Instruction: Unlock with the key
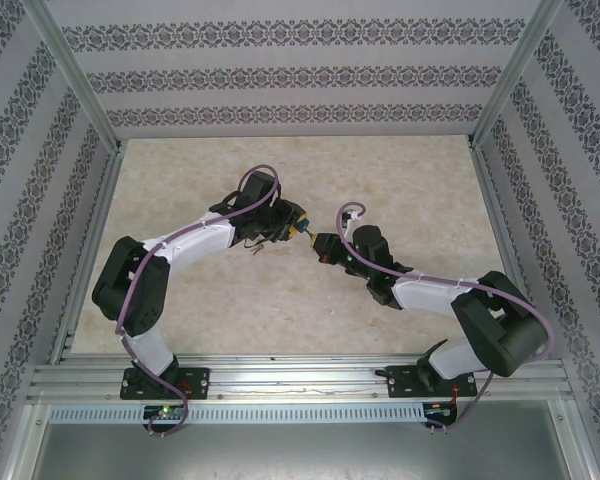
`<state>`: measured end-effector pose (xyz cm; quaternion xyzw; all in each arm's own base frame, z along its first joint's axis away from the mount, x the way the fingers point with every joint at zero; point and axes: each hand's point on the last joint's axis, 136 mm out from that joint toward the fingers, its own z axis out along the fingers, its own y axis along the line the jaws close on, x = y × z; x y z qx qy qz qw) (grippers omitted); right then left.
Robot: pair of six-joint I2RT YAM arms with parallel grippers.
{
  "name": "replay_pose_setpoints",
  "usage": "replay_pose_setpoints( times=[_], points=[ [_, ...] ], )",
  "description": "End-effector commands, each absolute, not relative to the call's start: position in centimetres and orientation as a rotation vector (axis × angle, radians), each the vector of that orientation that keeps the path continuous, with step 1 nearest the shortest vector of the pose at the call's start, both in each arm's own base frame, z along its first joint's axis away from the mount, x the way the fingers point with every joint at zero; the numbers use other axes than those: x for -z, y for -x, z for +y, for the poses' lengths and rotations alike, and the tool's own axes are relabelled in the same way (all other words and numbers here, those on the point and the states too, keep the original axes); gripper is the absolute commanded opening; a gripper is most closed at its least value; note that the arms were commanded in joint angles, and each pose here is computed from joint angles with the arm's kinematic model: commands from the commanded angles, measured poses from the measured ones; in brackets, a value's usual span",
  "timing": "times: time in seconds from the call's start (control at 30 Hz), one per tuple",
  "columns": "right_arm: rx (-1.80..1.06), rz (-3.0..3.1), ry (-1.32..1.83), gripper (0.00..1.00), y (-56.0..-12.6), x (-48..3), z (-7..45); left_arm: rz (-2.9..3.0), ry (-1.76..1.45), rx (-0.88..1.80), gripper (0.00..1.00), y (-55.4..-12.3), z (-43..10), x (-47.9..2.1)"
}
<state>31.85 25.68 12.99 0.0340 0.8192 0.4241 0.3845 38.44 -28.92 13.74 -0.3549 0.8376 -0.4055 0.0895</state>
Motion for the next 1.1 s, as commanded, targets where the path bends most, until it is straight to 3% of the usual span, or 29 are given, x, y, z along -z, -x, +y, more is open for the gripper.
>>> replay_pose_setpoints(
  times=[0.0, 1.07],
  points=[
    [-1.124, 2.021, -0.077, 0.00, -32.57, -14.92, 26.52, 2.471, 1.018, 1.281, 0.25, -38.61, -30.02, -14.64],
    [-1.117, 2.008, -0.106, 0.00, -32.83, -15.67, 25.86, 2.514, 0.943, 1.263, 0.25, -38.13, -30.77, -14.53]
  ],
)
